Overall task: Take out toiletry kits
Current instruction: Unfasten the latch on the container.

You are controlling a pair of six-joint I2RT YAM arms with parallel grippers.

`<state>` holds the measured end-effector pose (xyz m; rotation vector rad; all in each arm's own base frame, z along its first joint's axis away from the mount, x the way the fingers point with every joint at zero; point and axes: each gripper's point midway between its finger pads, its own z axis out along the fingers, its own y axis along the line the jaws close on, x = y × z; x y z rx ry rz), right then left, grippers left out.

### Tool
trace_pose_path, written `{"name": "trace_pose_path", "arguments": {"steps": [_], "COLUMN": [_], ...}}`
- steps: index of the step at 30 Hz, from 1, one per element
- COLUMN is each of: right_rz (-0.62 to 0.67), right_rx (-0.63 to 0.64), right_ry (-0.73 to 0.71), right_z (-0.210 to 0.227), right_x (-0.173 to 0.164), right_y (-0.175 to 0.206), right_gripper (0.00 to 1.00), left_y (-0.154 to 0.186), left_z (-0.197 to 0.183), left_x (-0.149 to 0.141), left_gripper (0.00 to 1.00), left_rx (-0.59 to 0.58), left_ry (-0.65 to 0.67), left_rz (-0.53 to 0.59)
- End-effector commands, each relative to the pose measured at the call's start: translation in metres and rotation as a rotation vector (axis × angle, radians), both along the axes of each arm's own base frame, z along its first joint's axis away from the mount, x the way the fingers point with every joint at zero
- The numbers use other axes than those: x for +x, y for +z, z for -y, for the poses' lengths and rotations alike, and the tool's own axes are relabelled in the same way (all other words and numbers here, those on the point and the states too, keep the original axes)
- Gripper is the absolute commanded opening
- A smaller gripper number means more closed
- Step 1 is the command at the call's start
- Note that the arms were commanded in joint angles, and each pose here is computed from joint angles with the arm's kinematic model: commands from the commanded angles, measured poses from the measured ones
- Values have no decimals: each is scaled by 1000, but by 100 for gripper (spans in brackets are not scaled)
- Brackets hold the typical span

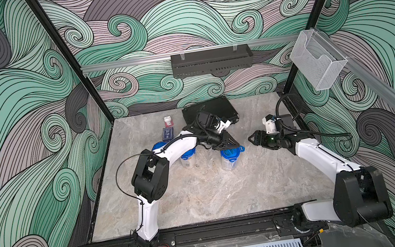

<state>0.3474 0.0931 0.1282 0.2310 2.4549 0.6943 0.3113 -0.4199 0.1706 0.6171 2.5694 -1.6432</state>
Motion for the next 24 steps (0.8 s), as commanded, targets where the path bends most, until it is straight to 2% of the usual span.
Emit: {"name": "trace_pose_path", "arguments": {"steps": [1,11,17,24], "right_rz": [-26,-7,88,203], "right_rx": [-4,6,28,105], "right_ry": [-8,-10,2,30], "right_z": [2,1,-1,-10], "right_x": [-3,-5,-15,-32], "right_y": [-5,3,33,63], "right_gripper": [67,66,66,61], "left_y": [-5,-31,-55,-78], "left_z": [0,-7,-15,-23], "left_x": [-8,-13,-16,-18], "left_gripper": [22,22,19,18], "left_rx": [6,41,63,81], "left_ry": [2,9,25,41], "left_rz": [-19,-43,-69,-100]}}
